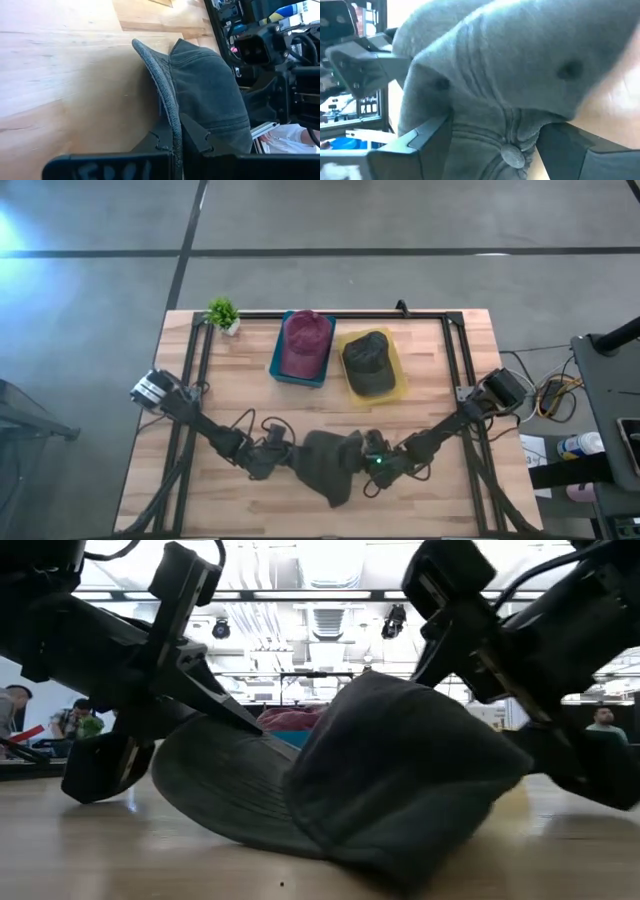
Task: Pick & Place hat
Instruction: Put the black cap into the yellow bin
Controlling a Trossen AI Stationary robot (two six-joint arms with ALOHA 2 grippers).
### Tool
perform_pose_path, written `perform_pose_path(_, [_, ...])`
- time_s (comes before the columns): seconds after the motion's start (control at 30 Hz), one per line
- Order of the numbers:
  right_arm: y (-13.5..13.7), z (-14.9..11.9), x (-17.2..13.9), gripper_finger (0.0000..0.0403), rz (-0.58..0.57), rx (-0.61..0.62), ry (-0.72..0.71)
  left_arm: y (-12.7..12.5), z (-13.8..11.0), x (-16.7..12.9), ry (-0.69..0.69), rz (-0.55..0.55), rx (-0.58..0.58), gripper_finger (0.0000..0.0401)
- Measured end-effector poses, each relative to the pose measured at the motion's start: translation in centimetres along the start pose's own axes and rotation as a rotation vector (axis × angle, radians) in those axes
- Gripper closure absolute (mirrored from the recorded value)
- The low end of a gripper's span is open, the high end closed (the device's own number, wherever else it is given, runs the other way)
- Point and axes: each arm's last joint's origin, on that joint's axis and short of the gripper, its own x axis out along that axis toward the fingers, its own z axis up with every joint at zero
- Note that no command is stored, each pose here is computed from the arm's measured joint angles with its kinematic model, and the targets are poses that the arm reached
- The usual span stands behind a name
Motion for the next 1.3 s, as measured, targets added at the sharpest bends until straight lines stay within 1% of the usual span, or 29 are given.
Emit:
perform_pose_path(0.07, [0.2, -0.1, 0.0, 0.0150, 0.007, -0.030, 0.002, -0.1, -0.2, 0.2, -0.007, -0.003, -0.001, 0.0391])
perform_pose_path(0.17, [0.4, -0.6, -0.5, 0.0154, 0.012, -0.047, 0.043, -0.3, -0.1, 0.1, -0.027, -0.008, -0.002, 0.0391])
perform_pose_path(0.3, [0.1, -1.6, -1.3, 0.0162, 0.016, -0.073, 0.088, -0.2, 0.3, -0.4, -0.029, -0.009, 0.041, 0.0391])
perform_pose_path(0.47, [0.0, -2.0, -1.6, 0.0185, 0.020, -0.123, 0.095, 0.1, 0.4, -0.5, -0.017, -0.004, 0.039, 0.0391])
perform_pose_path(0.7, [0.3, -1.9, -1.6, 0.0240, 0.058, -0.145, 0.054, -0.3, 0.2, -0.4, 0.027, -0.023, 0.031, 0.0391])
perform_pose_path(0.9, [0.9, -1.9, -2.0, 0.0302, 0.092, -0.177, 0.060, -0.3, 0.1, -0.4, 0.036, -0.024, 0.032, 0.0386])
perform_pose_path(1.07, [1.2, -1.9, -2.2, 0.0354, 0.104, -0.215, 0.065, -0.3, 0.1, -0.5, 0.041, -0.021, 0.092, 0.0372])
perform_pose_path(1.17, [1.2, -1.9, -2.3, 0.0380, 0.104, -0.247, 0.081, -0.3, 0.0, -0.5, 0.067, -0.024, 0.106, 0.0365])
perform_pose_path(1.3, [1.5, -1.8, -2.5, 0.0392, 0.106, -0.313, 0.102, -0.8, 0.2, -0.8, 0.089, -0.047, 0.104, 0.0363])
